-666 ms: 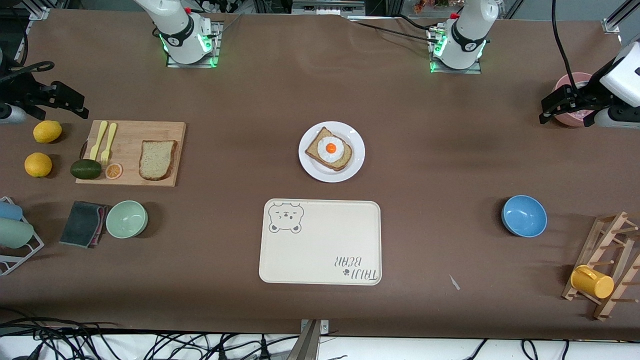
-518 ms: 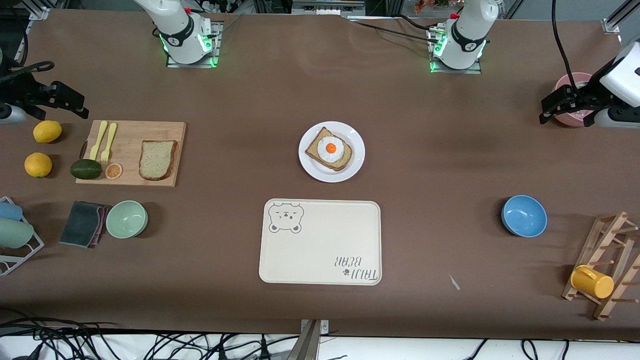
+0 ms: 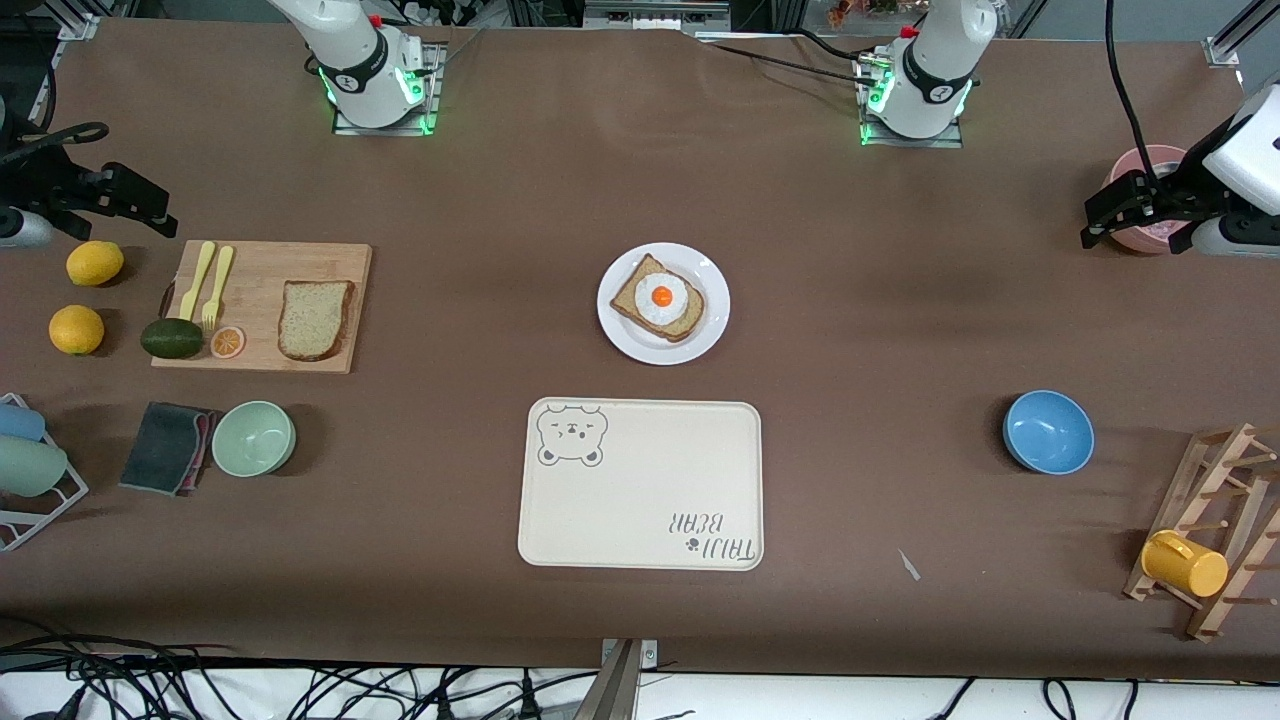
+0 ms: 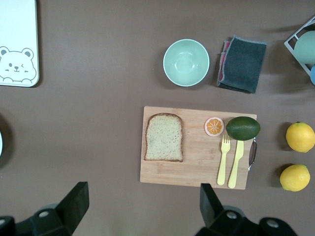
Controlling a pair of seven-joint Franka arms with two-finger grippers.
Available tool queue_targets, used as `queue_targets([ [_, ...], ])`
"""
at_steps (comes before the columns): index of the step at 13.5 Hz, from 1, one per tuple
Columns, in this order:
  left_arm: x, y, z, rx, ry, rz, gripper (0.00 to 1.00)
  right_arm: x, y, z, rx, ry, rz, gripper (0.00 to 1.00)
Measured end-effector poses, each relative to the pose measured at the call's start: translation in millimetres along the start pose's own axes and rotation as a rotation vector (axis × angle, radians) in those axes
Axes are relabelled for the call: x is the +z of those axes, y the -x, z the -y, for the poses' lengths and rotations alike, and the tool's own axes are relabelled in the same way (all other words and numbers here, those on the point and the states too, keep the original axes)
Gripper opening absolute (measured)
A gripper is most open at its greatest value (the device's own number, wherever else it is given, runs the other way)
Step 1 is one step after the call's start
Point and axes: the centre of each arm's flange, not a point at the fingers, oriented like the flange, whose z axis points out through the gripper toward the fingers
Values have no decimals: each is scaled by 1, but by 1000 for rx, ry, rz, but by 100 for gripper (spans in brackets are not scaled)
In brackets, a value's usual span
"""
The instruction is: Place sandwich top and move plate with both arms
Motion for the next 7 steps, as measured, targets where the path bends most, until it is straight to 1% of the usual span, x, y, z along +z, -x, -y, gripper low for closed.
queue_targets([
  [7,1,-1,1,1,0,3,100,0,0,0,0,0,0,100],
])
